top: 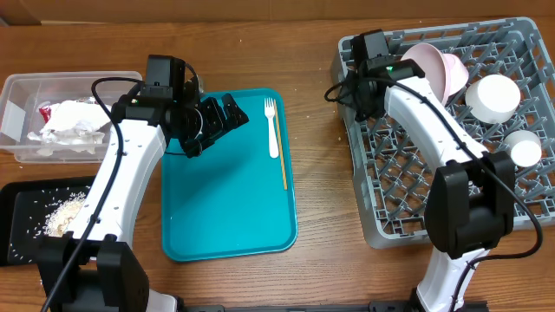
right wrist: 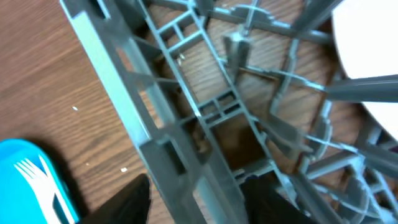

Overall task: Sort waste into correct bins and load items into the dishwasher
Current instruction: 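Move the right gripper over the teal tray above the white fork, then lower the right gripper and close it on the white fork, then carry the fork with the right gripper into the dish rack and release, then return the right gripper to the teal tray and grasp the wooden stick, then carry the wooden stick with the right gripper into the rack and release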

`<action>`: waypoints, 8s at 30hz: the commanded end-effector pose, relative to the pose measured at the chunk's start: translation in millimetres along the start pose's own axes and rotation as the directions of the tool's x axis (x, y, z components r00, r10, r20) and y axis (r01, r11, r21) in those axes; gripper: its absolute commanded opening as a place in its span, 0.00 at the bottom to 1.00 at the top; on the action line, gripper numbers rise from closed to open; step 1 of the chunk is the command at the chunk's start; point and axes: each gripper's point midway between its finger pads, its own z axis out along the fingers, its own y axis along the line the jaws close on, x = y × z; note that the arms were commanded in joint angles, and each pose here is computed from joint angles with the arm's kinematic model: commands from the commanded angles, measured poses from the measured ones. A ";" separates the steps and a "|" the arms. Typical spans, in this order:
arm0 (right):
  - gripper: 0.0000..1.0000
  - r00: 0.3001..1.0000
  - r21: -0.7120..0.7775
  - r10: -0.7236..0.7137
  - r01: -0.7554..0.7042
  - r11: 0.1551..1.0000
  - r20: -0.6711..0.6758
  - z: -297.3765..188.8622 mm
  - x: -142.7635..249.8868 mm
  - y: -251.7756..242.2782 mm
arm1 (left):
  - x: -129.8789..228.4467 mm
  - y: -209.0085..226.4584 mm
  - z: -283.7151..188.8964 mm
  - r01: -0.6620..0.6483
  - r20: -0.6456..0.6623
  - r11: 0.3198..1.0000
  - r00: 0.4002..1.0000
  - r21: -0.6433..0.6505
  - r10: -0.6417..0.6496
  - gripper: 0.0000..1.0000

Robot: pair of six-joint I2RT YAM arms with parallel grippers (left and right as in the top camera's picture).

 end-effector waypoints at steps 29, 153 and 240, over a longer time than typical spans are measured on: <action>0.63 0.828 -0.269 -0.535 0.484 0.833 -0.166 32.5 139.2 162.2 | -61.4 125.6 -53.9 0.265 0.328 0.877 0.935 -0.400 -0.132 1.00; 0.47 0.882 -0.168 -0.456 0.435 0.885 -0.116 -17.4 -55.0 9.8 | -61.6 125.3 -53.8 0.265 0.329 0.878 0.935 -0.399 -0.133 1.00; 0.04 0.846 -0.182 -0.533 0.523 0.833 -0.012 -111.6 -73.2 15.3 | -61.3 124.9 -53.5 0.264 0.327 0.879 0.936 -0.397 -0.133 1.00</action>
